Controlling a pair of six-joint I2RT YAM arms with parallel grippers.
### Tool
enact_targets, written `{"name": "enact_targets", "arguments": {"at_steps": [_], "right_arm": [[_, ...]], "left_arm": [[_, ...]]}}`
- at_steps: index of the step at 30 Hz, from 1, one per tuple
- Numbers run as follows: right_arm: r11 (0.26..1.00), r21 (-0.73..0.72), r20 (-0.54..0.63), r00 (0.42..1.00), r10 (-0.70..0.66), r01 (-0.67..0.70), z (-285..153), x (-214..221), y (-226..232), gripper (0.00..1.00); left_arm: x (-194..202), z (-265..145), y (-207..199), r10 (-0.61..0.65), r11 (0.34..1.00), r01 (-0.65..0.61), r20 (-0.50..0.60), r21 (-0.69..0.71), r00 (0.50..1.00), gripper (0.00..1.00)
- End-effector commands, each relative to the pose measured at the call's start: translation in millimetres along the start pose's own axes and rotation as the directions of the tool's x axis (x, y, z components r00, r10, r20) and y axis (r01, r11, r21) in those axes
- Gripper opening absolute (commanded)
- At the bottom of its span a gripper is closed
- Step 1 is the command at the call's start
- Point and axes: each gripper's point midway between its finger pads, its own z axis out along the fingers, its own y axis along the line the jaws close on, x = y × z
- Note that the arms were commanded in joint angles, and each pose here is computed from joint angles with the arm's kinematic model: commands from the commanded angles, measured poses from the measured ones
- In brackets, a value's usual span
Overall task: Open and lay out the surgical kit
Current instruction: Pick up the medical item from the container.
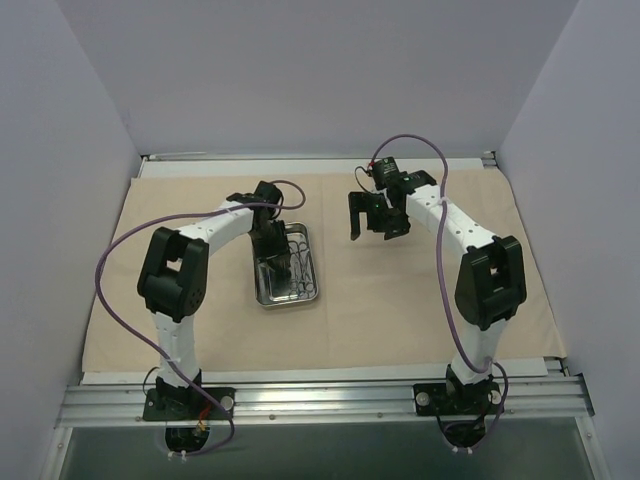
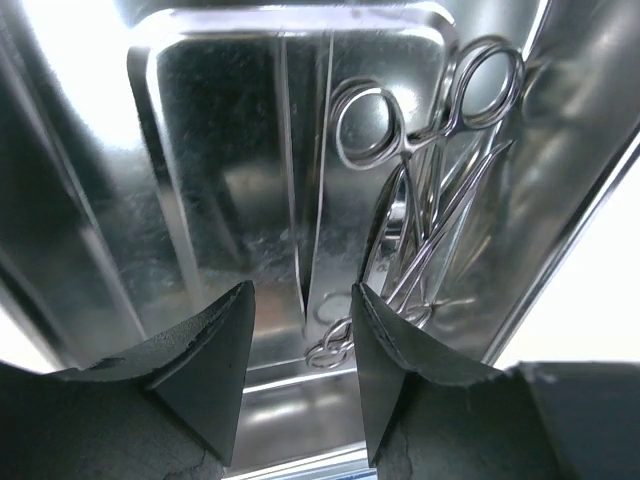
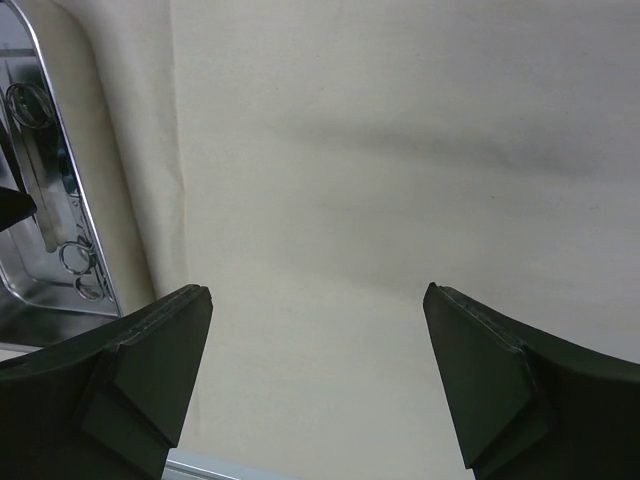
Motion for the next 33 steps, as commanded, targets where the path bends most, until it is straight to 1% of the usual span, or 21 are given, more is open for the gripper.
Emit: {"name": "enact_targets", "arguments": {"at_steps": [1,7,9,14,15,17,20,25,29,32,33], "right_arm": [[1.000,0.008,-0.002,1.000,-0.001,0.001,-13.0,4.5,-9.8,0.92],[1.000,0.005,-0.010,1.000,0.020,-0.020,-11.8,8.0,-17.8,0.92],[1.000,0.002,-0.006,1.000,0.020,-0.020,-12.4,6.3,-18.1,0.93],[1.000,-0.002,-0.003,1.000,0.023,-0.023,-12.8,4.0,-17.4,0.93],[1.000,-0.002,-0.003,1.000,0.023,-0.023,-13.2,3.9,-17.3,0.92],[1.000,-0.001,-0.001,1.000,0.023,-0.023,-13.8,3.1,-17.3,0.93],[1.000,0.001,0.000,1.000,0.023,-0.023,-14.8,2.5,-17.3,0.92],[1.000,-0.007,0.010,1.000,0.017,-0.017,-19.4,-3.2,-14.6,0.92],[1.000,-0.018,0.022,1.000,0.012,-0.012,-24.9,-12.3,-13.3,0.93],[0.998,-0.059,0.031,0.999,0.007,-0.005,-30.4,-17.6,-11.2,0.93],[0.997,-0.083,0.035,0.999,0.005,-0.002,-33.6,-19.9,-8.1,0.92]], "left_arm": [[-18.5,-7.7,-20.1,0.000,0.999,-0.003,0.057,0.040,0.998,0.52],[-11.0,5.8,-16.7,0.017,1.000,-0.017,0.034,0.003,0.999,0.47],[-7.7,11.3,-12.2,0.019,1.000,-0.019,0.015,-0.021,1.000,0.42],[-4.6,19.5,-4.4,0.033,0.997,-0.033,-0.003,-0.072,0.999,0.36],[-2.4,23.5,0.5,0.035,0.995,-0.036,-0.018,-0.090,0.999,0.33],[-1.6,25.2,2.8,0.039,0.994,-0.041,-0.023,-0.105,0.999,0.31],[-1.6,25.3,4.0,0.047,0.993,-0.048,-0.019,-0.111,0.999,0.23],[-2.8,15.6,-0.8,0.082,0.993,-0.083,-0.012,-0.082,0.997,0.03],[-4.2,-4.7,-6.5,0.104,0.993,-0.103,0.008,-0.055,0.995,0.02],[-7.0,-33.1,-12.5,0.135,0.990,-0.134,0.037,-0.032,0.990,0.02],[-5.5,-48.8,-18.0,0.152,0.988,-0.152,0.047,0.000,0.987,0.02]]}}
